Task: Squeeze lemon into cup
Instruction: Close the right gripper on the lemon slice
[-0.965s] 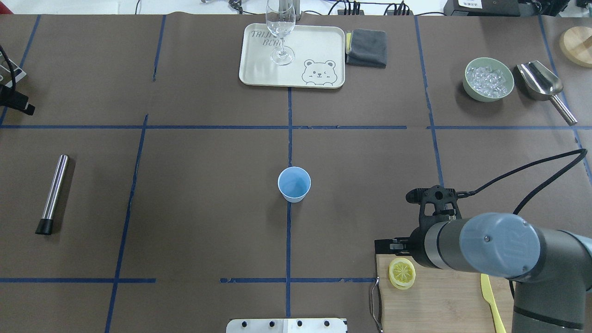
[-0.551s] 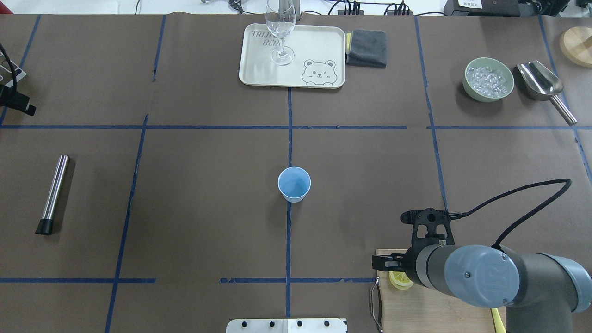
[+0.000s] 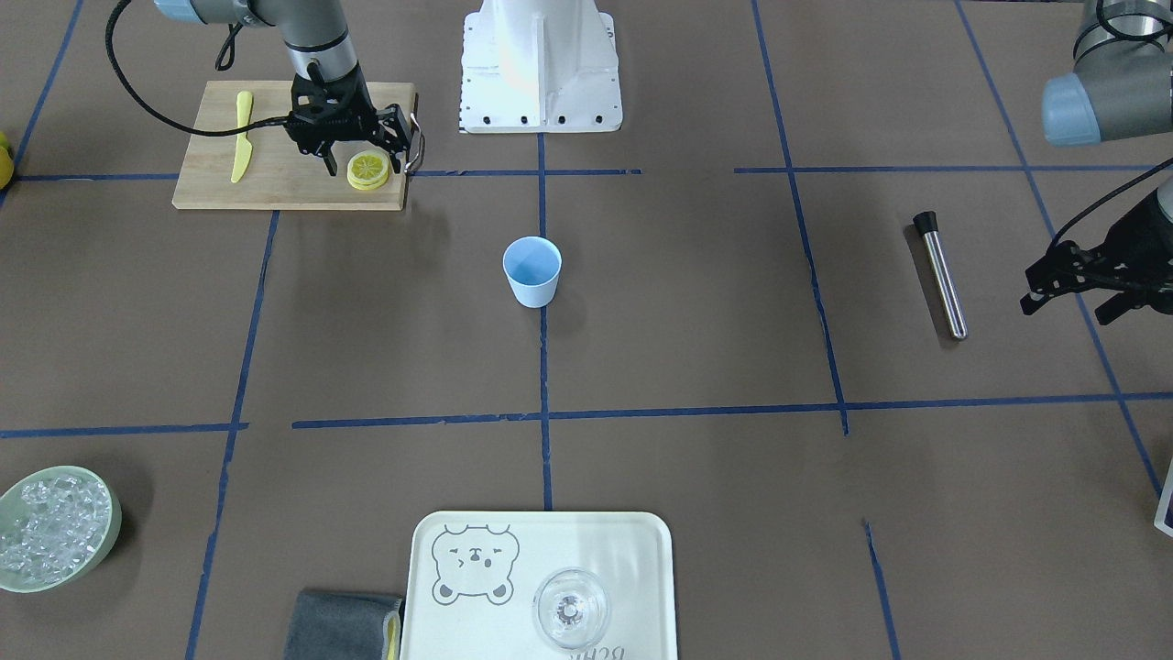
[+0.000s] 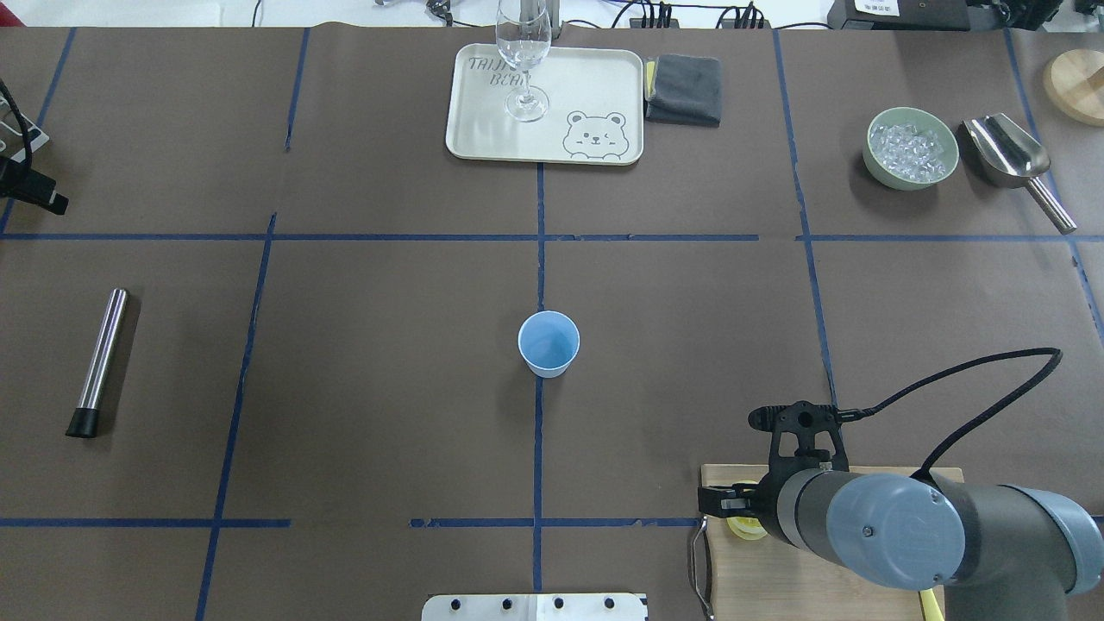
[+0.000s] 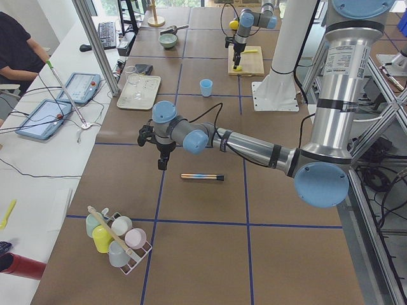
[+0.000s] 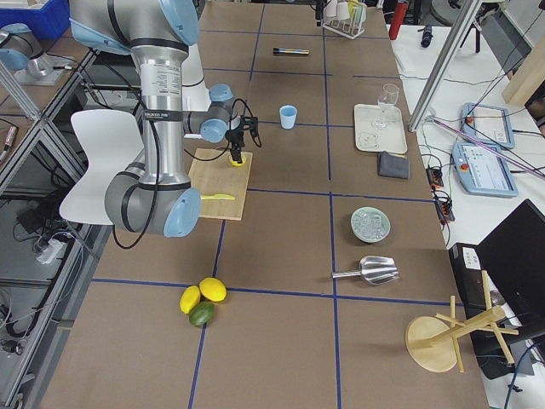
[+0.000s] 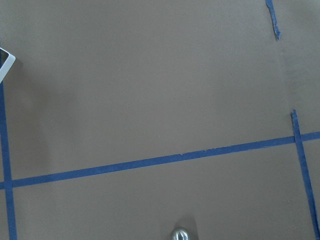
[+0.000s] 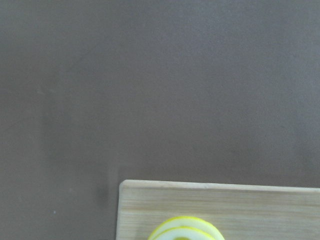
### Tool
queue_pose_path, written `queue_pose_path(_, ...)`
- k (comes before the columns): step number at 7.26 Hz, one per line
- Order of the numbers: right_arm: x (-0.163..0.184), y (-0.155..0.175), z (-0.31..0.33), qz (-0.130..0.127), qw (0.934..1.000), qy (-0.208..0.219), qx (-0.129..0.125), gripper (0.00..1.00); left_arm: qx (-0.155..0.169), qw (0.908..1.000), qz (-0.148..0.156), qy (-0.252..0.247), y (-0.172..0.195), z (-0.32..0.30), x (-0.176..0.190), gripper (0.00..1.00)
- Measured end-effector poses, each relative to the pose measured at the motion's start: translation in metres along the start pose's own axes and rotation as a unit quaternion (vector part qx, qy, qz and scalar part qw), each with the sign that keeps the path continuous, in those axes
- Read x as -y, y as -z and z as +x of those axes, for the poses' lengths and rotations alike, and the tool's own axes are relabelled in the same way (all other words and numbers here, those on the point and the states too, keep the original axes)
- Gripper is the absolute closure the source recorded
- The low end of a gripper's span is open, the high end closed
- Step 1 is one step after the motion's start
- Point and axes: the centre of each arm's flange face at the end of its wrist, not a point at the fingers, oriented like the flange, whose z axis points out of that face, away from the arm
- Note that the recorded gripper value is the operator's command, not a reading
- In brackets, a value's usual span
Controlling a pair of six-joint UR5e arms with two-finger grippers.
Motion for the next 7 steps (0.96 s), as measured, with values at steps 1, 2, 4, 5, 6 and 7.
queue_pose_path(1, -0.001, -0.002, 0.001, -0.002, 1.0, 0.001, -0.002, 0.0, -0.001, 1.0, 0.0, 0.001, 0.0, 0.001, 0.0, 0.0)
queue_pose_path(2, -0.002, -0.007, 0.002, -0.003, 1.0, 0.002, -0.007, 0.0, -0.001, 1.0, 0.0, 0.002, 0.001, 0.001, 0.0, 0.0)
queue_pose_path(4, -0.003, -0.014, 0.003, -0.006, 0.9999, 0.003, -0.013, 0.0, -0.002, 1.0, 0.001, 0.002, 0.001, 0.002, 0.0, 0.0)
queue_pose_path(5, -0.003, -0.014, 0.003, -0.007, 0.9999, 0.003, -0.013, 0.0, -0.003, 1.0, 0.001, 0.002, 0.002, 0.003, 0.001, 0.0)
queue_pose_path(6, -0.003, -0.014, 0.003, -0.008, 0.9999, 0.003, -0.012, 0.05, -0.003, 1.0, 0.001, 0.002, 0.002, 0.003, 0.001, 0.0)
queue_pose_path(7, -0.003, -0.013, 0.003, -0.009, 0.9999, 0.003, -0.011, 0.17, -0.003, 1.0, 0.001, 0.001, 0.002, 0.003, 0.001, 0.0)
